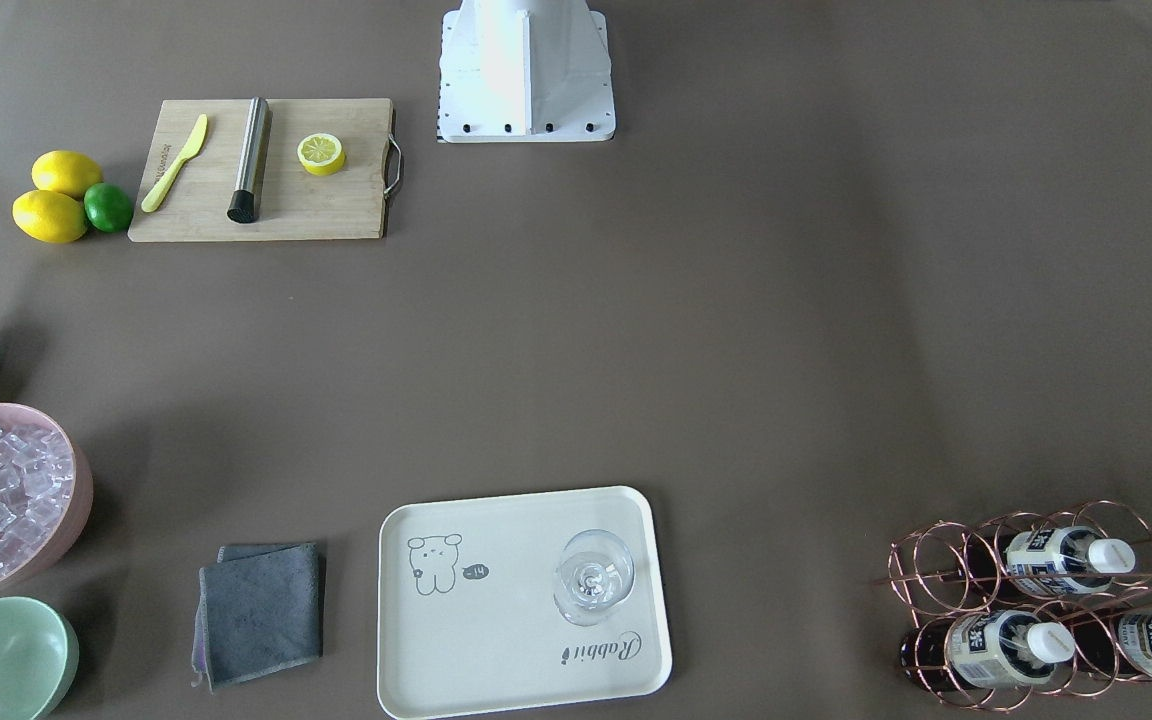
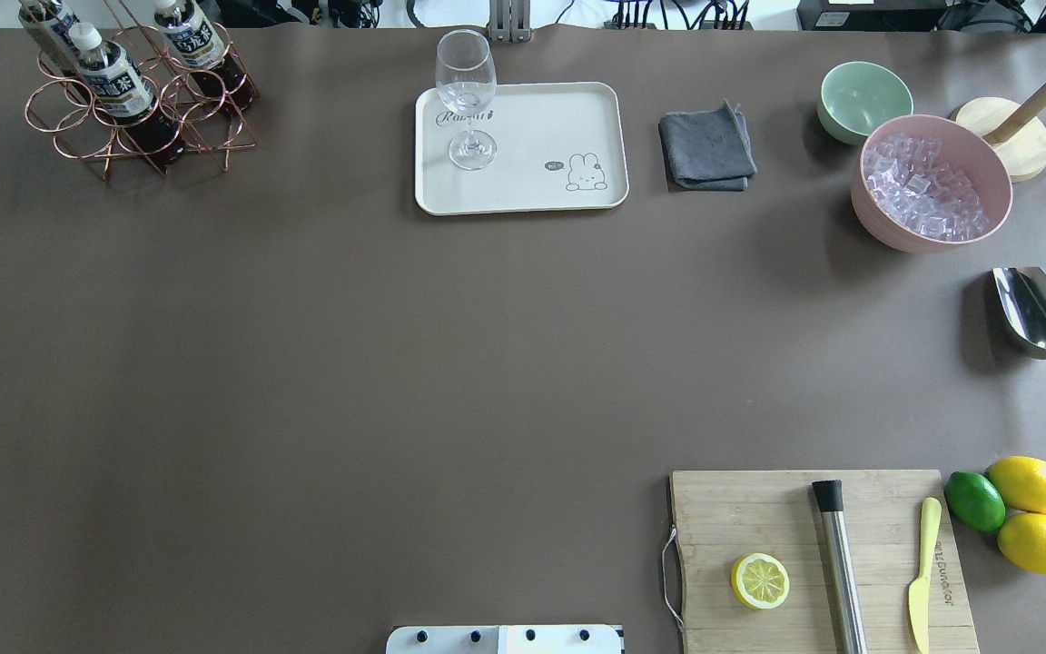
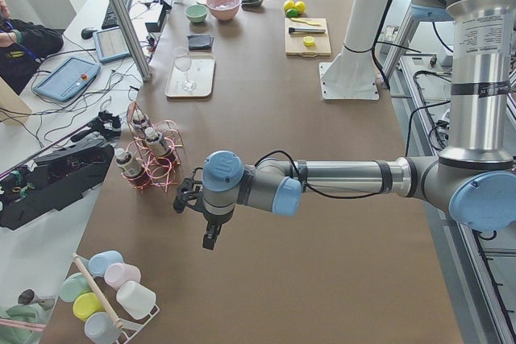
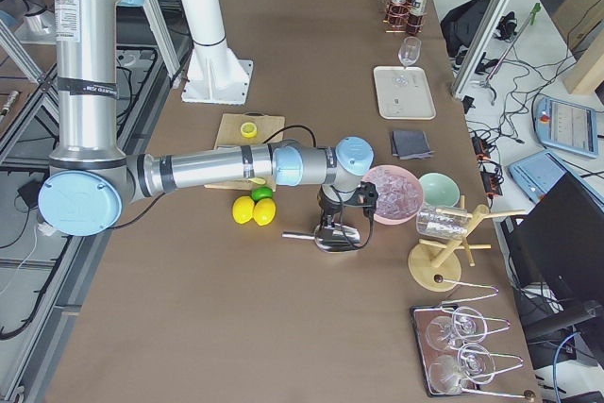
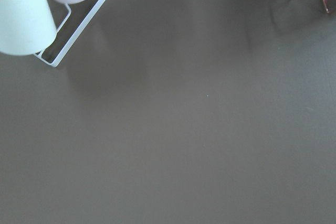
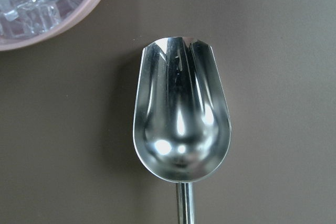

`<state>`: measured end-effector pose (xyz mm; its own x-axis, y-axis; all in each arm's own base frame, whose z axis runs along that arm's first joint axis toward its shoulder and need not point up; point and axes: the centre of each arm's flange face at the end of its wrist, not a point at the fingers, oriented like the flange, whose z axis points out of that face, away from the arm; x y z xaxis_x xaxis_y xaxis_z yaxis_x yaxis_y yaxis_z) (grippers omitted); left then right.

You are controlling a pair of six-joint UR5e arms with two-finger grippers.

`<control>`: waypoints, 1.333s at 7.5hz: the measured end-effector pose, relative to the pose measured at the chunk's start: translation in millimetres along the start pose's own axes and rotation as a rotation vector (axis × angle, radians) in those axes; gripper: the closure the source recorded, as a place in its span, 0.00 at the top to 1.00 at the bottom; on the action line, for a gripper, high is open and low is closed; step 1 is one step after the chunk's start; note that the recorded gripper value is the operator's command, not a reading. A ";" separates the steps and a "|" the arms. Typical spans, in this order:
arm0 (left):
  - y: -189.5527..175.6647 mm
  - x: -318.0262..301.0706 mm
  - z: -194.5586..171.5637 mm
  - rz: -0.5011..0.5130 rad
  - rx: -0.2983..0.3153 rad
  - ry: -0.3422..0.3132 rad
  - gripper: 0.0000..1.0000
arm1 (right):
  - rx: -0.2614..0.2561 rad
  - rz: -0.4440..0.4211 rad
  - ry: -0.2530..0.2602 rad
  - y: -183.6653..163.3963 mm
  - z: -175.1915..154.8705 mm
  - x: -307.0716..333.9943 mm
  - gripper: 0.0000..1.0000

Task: Take tea from basket to plate

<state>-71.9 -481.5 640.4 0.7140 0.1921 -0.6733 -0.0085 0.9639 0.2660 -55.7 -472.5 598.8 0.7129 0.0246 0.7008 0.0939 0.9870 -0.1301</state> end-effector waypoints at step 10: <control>-147.7 180.6 -55.1 0.626 0.224 -0.032 0.98 | 0.102 -0.038 0.067 25.1 -46.2 21.8 1.00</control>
<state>19.7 -579.1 441.5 0.6421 0.6942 -0.3252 -0.2847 0.6098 0.7396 -5.7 -454.5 578.4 0.7556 -0.0202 0.6548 0.0530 0.9981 -0.0303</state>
